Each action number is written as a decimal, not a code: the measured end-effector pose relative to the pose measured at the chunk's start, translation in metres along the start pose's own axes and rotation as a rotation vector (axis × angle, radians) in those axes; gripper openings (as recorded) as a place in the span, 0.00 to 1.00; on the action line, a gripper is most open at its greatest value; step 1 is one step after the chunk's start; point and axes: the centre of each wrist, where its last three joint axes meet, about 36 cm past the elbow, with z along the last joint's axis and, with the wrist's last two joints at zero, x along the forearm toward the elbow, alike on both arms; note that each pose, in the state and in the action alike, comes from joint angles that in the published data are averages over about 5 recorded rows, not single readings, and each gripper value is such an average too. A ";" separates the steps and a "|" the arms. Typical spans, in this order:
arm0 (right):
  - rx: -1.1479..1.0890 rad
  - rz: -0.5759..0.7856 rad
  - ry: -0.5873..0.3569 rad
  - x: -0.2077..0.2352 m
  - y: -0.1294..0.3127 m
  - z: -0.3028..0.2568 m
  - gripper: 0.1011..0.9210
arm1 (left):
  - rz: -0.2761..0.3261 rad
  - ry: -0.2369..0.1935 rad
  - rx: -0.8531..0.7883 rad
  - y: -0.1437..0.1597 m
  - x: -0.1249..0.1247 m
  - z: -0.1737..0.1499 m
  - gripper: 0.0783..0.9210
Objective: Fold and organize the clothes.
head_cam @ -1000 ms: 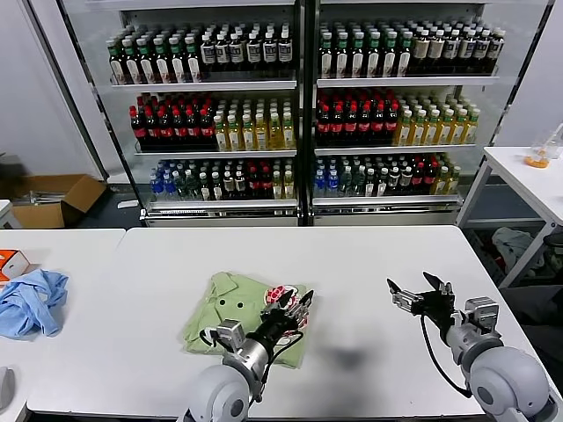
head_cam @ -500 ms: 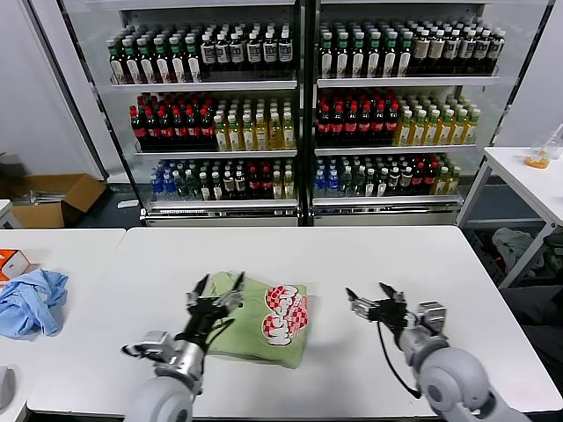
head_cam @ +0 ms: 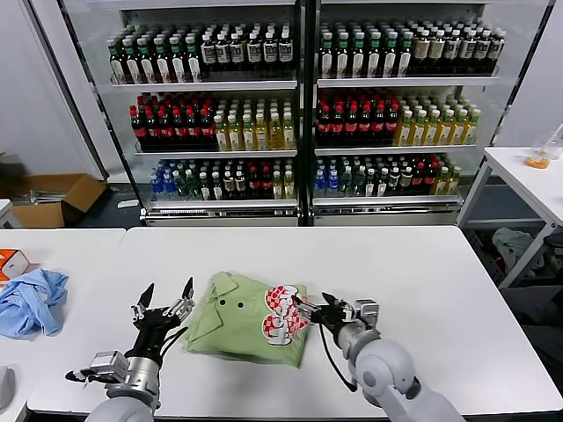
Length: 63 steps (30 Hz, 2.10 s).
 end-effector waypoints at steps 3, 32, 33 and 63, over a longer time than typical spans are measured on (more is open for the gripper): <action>-0.023 -0.007 0.012 -0.010 0.004 0.001 0.70 | -0.012 0.004 -0.010 0.003 0.003 0.001 0.88; 0.071 0.067 0.030 -0.066 -0.020 -0.020 0.01 | -0.044 0.017 -0.036 0.014 0.009 0.003 0.88; 0.085 0.074 0.029 -0.068 -0.024 -0.023 0.01 | -0.042 0.018 -0.037 0.013 0.009 0.003 0.88; 0.466 0.223 -0.417 0.005 -0.103 -0.012 0.69 | 0.055 0.028 -0.052 -0.019 0.024 0.001 0.88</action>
